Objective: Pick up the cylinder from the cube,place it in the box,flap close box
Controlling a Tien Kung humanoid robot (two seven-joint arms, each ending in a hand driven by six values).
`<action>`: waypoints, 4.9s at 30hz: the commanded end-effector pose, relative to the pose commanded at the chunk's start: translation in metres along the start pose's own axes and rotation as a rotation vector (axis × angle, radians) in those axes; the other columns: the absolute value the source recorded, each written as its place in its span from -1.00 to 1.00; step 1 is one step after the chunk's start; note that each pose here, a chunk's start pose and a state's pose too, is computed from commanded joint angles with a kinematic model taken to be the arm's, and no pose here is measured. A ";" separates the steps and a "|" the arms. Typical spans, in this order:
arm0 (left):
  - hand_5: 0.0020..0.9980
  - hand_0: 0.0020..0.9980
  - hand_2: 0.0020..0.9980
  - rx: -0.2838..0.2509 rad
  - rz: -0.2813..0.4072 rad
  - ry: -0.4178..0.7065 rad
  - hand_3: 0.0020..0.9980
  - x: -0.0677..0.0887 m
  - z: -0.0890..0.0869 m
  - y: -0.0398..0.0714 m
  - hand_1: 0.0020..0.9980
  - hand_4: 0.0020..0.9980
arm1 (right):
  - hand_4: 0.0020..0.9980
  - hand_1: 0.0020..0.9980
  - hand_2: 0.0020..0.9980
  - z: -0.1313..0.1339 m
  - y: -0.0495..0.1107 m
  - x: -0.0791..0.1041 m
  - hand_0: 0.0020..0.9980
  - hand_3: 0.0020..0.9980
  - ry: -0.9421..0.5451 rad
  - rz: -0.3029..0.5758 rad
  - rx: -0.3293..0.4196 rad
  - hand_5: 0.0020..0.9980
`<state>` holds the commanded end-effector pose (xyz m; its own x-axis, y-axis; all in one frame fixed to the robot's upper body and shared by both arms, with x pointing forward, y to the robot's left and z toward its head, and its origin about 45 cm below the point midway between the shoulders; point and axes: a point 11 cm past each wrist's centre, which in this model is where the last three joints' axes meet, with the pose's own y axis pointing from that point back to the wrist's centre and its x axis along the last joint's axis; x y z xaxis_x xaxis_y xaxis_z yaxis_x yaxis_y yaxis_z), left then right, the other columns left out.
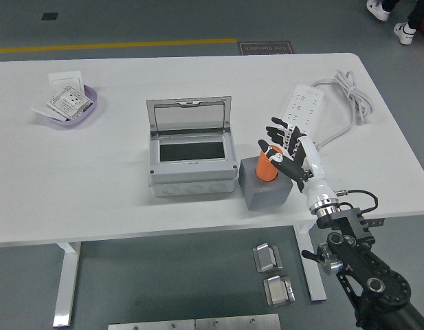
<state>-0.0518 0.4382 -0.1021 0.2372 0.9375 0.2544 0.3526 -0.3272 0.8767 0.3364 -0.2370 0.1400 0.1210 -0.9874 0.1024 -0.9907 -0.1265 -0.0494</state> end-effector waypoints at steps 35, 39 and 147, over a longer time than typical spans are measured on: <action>0.17 0.54 0.54 -0.025 0.009 -0.016 0.77 0.003 0.011 0.003 0.57 0.70 | 0.44 0.53 0.52 0.010 -0.003 -0.007 0.52 0.61 0.047 -0.048 -0.044 -0.78; 0.17 0.54 0.54 -0.026 0.008 -0.016 0.77 0.002 0.011 0.003 0.57 0.70 | 0.44 0.53 0.52 0.011 -0.005 -0.010 0.52 0.61 0.050 -0.055 -0.046 -0.78; 0.14 0.49 0.49 -0.077 0.046 0.014 0.68 0.009 0.014 0.003 0.53 0.66 | -1.00 -0.73 -0.52 -0.061 -0.065 -0.096 -0.96 -0.45 0.654 -0.265 0.130 -1.00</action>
<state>-0.0362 0.4443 -0.1028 0.2392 0.9234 0.3002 0.2711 -0.3604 0.8925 0.3859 -0.1283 0.1944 0.2541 -0.6673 0.7001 -0.9129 -0.4045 -0.0543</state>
